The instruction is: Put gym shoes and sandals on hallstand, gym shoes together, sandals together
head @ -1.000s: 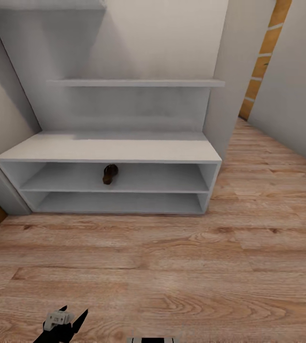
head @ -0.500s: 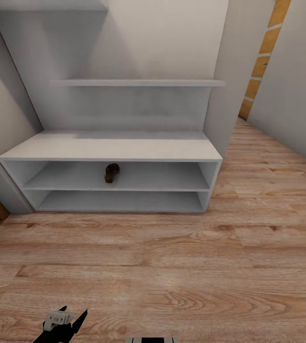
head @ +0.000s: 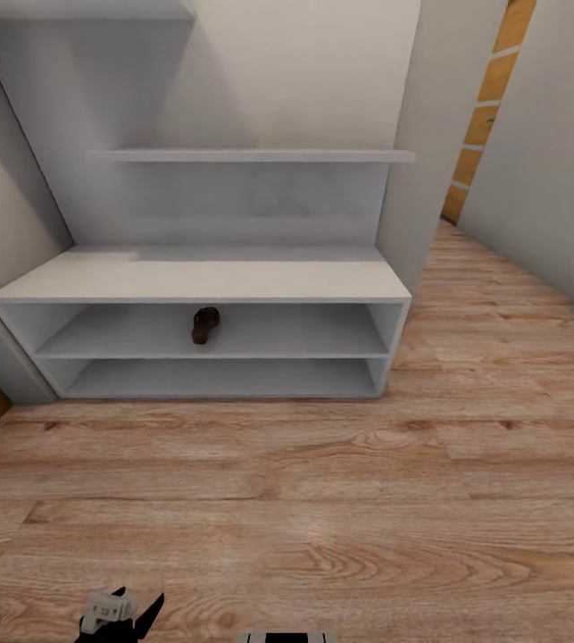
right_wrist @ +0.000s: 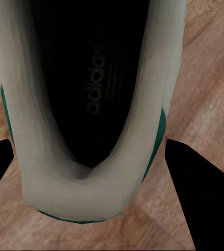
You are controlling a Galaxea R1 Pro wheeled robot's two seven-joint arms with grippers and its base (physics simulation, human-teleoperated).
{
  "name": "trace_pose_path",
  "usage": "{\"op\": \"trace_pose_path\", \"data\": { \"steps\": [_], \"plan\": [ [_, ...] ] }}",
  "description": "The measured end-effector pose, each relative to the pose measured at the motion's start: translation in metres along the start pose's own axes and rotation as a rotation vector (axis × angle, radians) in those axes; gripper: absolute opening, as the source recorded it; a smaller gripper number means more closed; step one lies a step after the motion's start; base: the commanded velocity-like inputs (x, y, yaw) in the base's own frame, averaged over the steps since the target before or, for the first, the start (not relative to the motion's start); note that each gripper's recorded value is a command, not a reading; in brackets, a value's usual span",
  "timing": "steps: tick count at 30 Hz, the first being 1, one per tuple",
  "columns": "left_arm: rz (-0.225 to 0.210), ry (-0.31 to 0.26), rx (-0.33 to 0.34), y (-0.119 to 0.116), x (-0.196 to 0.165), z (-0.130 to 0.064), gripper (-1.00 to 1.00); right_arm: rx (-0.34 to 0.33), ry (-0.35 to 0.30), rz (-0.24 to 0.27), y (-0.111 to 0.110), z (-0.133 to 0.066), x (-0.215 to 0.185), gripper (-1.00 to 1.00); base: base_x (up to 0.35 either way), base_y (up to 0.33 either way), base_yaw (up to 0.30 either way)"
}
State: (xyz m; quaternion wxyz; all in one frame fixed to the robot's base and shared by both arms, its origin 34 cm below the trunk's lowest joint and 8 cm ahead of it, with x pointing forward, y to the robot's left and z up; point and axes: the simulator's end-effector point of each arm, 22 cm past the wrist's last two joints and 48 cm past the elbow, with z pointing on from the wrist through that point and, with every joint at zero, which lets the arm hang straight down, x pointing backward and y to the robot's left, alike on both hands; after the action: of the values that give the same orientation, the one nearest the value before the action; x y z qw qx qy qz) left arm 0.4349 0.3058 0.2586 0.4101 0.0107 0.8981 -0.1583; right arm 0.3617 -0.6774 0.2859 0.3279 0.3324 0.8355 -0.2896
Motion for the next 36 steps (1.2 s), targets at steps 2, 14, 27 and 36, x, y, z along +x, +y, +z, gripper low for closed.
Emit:
{"op": "trace_pose_path", "data": {
  "steps": [2, 14, 27, 36],
  "plan": [
    [0.0, 0.002, 0.013, -0.003, 0.001, 0.0, 1.0, -0.039, 0.009, -0.044, 0.021, -0.004, 0.01, -1.0, 0.0, 0.0, 0.0],
    [0.054, -0.041, 0.204, -0.016, -0.001, -0.025, 1.0, -0.528, -0.022, -0.381, 0.293, -0.112, 0.046, -1.0, 0.0, 0.0, 0.0],
    [0.015, -0.121, 0.267, -0.007, -0.02, -0.048, 1.0, -0.721, 0.177, -0.417, 0.471, -0.241, 0.018, -1.0, 0.0, 0.0, 0.0],
    [0.01, -0.127, 0.273, -0.007, -0.02, -0.05, 1.0, -0.643, 0.077, -0.4, 0.534, -0.262, -0.107, -1.0, 0.0, 0.0, 0.0]
  ]
}}
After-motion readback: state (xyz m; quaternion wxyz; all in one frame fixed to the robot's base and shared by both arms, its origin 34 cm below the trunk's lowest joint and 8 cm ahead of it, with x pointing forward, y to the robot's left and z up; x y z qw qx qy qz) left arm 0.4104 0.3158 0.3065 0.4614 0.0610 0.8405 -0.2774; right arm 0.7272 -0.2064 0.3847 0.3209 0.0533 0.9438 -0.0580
